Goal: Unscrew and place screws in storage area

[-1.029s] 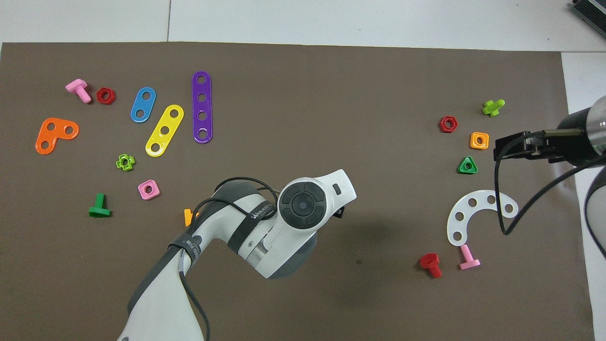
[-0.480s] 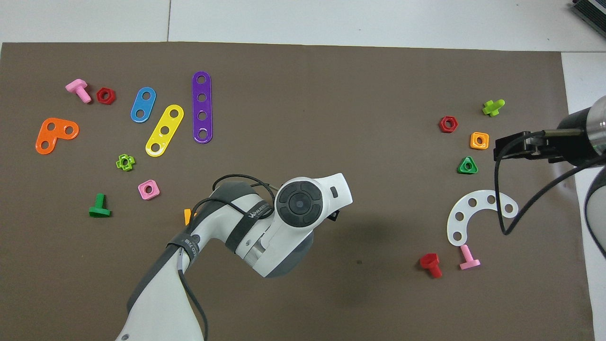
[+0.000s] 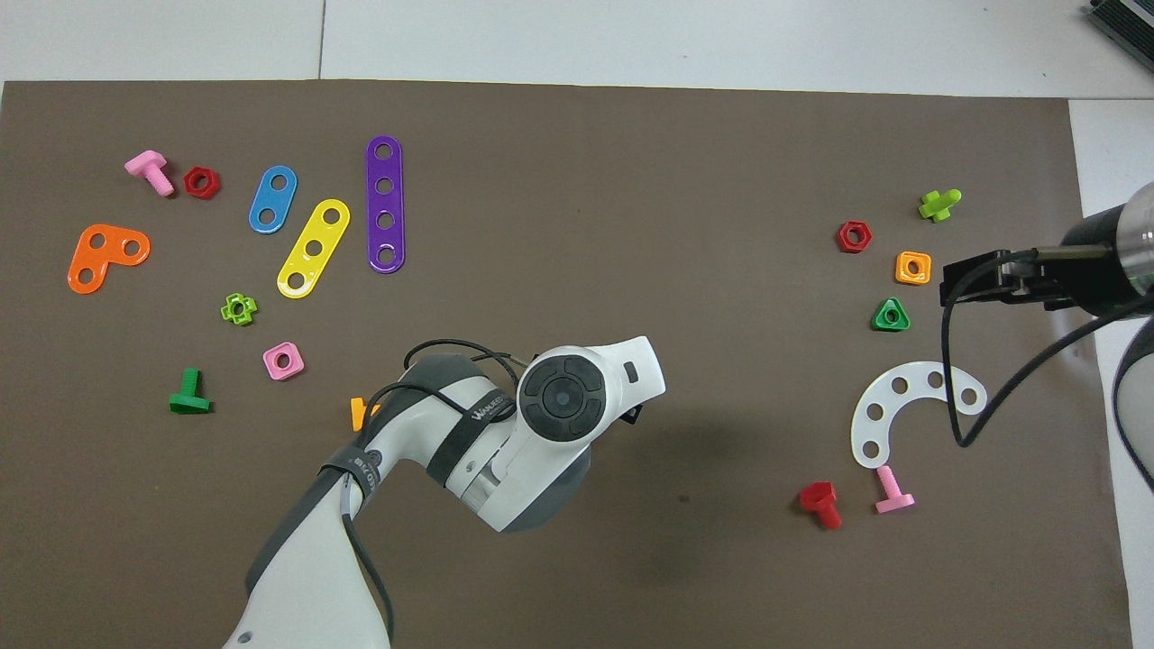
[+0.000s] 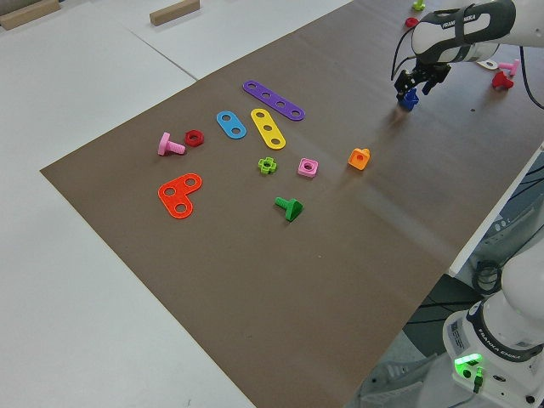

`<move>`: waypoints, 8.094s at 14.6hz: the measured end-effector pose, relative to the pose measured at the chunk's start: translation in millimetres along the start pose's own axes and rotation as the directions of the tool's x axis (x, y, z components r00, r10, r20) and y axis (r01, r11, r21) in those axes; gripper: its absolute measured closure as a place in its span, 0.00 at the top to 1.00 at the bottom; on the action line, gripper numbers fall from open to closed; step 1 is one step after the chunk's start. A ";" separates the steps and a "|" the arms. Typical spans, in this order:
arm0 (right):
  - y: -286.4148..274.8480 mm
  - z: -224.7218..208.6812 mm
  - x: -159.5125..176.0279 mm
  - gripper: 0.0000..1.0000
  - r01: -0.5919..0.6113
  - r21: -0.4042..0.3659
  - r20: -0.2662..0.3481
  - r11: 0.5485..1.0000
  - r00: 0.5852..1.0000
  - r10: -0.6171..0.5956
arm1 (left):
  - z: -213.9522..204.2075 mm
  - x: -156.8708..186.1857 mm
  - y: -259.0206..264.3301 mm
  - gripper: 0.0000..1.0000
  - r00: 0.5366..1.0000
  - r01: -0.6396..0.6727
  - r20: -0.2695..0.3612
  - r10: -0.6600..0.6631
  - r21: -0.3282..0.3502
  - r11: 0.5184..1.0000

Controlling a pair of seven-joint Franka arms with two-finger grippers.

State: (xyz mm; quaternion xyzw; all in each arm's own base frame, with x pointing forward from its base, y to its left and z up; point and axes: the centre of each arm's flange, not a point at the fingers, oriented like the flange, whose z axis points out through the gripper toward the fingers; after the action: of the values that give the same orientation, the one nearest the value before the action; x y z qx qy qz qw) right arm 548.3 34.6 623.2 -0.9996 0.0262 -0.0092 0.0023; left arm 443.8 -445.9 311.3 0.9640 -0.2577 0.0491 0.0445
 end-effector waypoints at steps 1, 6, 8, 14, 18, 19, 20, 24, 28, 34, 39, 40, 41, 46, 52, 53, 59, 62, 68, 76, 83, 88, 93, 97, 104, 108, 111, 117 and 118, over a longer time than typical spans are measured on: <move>0.0 0.0 0.0 1.00 0.000 0.000 0.000 1.000 1.000 0.000 | 0.0 0.0 0.0 0.90 1.000 -0.001 0.000 0.001 0.000 1.000; -0.8 0.0 -0.1 1.00 0.001 0.000 0.000 1.000 1.000 -0.001 | 0.5 -0.5 0.0 0.80 1.000 -0.002 0.001 0.002 0.000 1.000; -0.8 0.0 -0.1 1.00 0.001 0.000 0.000 1.000 1.000 -0.001 | 0.9 -0.8 0.0 0.78 1.000 -0.002 0.002 0.002 0.000 1.000; -0.8 0.0 -0.1 1.00 0.002 0.000 0.000 1.000 1.000 -0.002 | 1.3 -1.1 0.0 0.58 1.000 -0.002 0.003 0.002 0.001 1.000; -0.9 0.0 -0.1 1.00 0.002 0.000 0.000 1.000 1.000 -0.002 | 1.0 -1.1 0.0 0.47 1.000 -0.002 0.003 0.002 0.001 1.000; -0.9 0.0 -0.1 1.00 0.002 0.000 0.000 1.000 1.000 -0.002 | 1.0 -1.1 0.0 0.47 1.000 -0.002 0.004 0.002 0.001 1.000; -0.9 0.0 -0.1 1.00 0.002 0.000 0.000 1.000 1.000 -0.002 | 1.0 -1.1 -0.1 0.47 1.000 -0.002 0.004 0.002 0.001 1.000; -0.9 0.0 -0.1 1.00 0.002 0.000 0.000 1.000 1.000 -0.002 | 0.8 -1.1 -0.1 0.47 1.000 -0.002 0.007 0.002 0.002 1.000; -3.1 0.0 -0.4 1.00 0.006 0.000 0.000 1.000 1.000 -0.006 | -2.5 0.9 -0.8 0.47 1.000 0.001 0.022 -0.001 0.006 1.000; -11.6 0.7 -1.5 1.00 0.021 0.000 0.002 1.000 1.000 -0.021 | -22.1 13.2 2.1 0.47 0.999 0.012 0.037 -0.012 0.010 1.000; -25.7 8.0 -1.8 1.00 0.047 0.001 -0.004 0.999 0.999 -0.047 | -48.2 25.4 4.1 0.47 0.997 0.028 0.076 -0.030 0.022 0.999; -28.8 10.4 -1.9 1.00 0.052 0.001 -0.005 0.999 0.999 -0.052 | -53.5 28.1 2.5 0.47 0.996 0.032 0.079 -0.034 0.024 0.999; -30.1 13.8 -1.2 1.00 0.054 0.002 -0.011 0.999 0.998 -0.054 | -59.0 31.1 -1.6 0.47 0.996 0.042 0.082 -0.044 0.025 0.999; -54.7 49.6 -5.9 1.00 0.099 0.008 -0.064 0.995 0.993 -0.098 | -78.3 45.6 -56.0 0.47 0.985 0.144 0.091 -0.146 0.023 0.989; -113.1 101.2 -28.5 1.00 0.172 0.010 -0.044 0.985 0.984 -0.172 | -87.9 38.3 -156.8 0.47 0.931 0.312 0.185 -0.315 0.046 0.949; -121.6 108.4 -29.5 1.00 0.170 0.010 -0.040 0.985 0.985 -0.170 | -88.0 33.4 -180.5 0.47 0.915 0.346 0.200 -0.350 0.055 0.937; -189.9 162.7 -25.3 0.96 0.147 0.033 -0.077 0.989 0.987 -0.144 | -69.5 6.0 -247.6 0.47 0.874 0.436 0.207 -0.440 0.070 0.897; -232.7 218.6 -21.9 0.96 0.138 0.049 -0.091 0.989 0.987 -0.133 | -55.0 -7.7 -272.0 0.47 0.885 0.436 0.154 -0.439 0.055 0.898; -316.7 272.3 -51.3 0.96 0.080 0.091 -0.106 0.993 0.992 -0.070 | -42.7 -31.4 -301.9 0.47 0.893 0.427 0.136 -0.430 0.050 0.903; -343.1 299.8 -78.5 0.70 0.155 0.039 -0.082 0.987 0.985 -0.151 | -27.2 -48.9 -302.5 0.47 0.897 0.429 0.096 -0.432 0.048 0.902; -339.0 306.4 -80.8 0.28 0.164 0.018 -0.076 0.986 0.984 -0.162 | -26.2 -50.8 -301.9 0.70 0.897 0.429 0.094 -0.432 0.048 0.902; -335.8 307.0 -80.0 0.19 0.160 0.016 -0.075 0.987 0.984 -0.159 | -27.2 -50.8 -301.6 0.93 0.897 0.429 0.093 -0.431 0.048 0.902; -263.6 275.0 -26.2 0.19 0.107 0.023 -0.122 0.994 0.987 -0.104 | -27.4 -50.7 -301.3 0.30 0.899 0.425 0.093 -0.427 0.047 0.904; -151.6 260.1 13.0 0.19 0.146 -0.020 -0.091 0.989 0.985 -0.147 | -26.6 -51.3 -300.8 0.16 0.900 0.422 0.095 -0.425 0.047 0.905; -56.7 277.9 29.2 0.19 0.124 -0.039 -0.050 0.992 0.991 -0.125 | -25.7 -52.1 -300.4 0.25 0.900 0.421 0.098 -0.424 0.047 0.906; -36.3 286.7 33.0 0.19 0.090 -0.039 -0.049 0.995 0.995 -0.091 | -23.0 -54.3 -299.3 0.25 0.900 0.420 0.104 -0.423 0.048 0.906; -24.7 295.7 35.6 0.19 0.070 -0.037 -0.053 0.997 0.996 -0.072 | -22.4 -55.0 -298.1 0.25 0.902 0.416 0.106 -0.419 0.048 0.908; -22.2 299.5 35.0 0.67 0.066 -0.038 -0.047 0.997 0.997 -0.068 | -22.1 -57.1 -297.2 0.27 0.904 0.415 0.093 -0.417 0.046 0.909; -20.3 297.7 36.2 0.77 0.063 -0.038 -0.050 0.997 0.997 -0.065 | -21.5 -57.2 -295.8 0.34 0.905 0.413 0.092 -0.415 0.046 0.910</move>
State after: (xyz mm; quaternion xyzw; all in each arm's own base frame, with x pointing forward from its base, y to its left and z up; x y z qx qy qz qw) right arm 591.0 54.2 326.3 -0.9992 -0.0056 -0.0346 -0.0167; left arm 541.2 -160.0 308.0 0.9984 -0.0486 -0.0063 0.0289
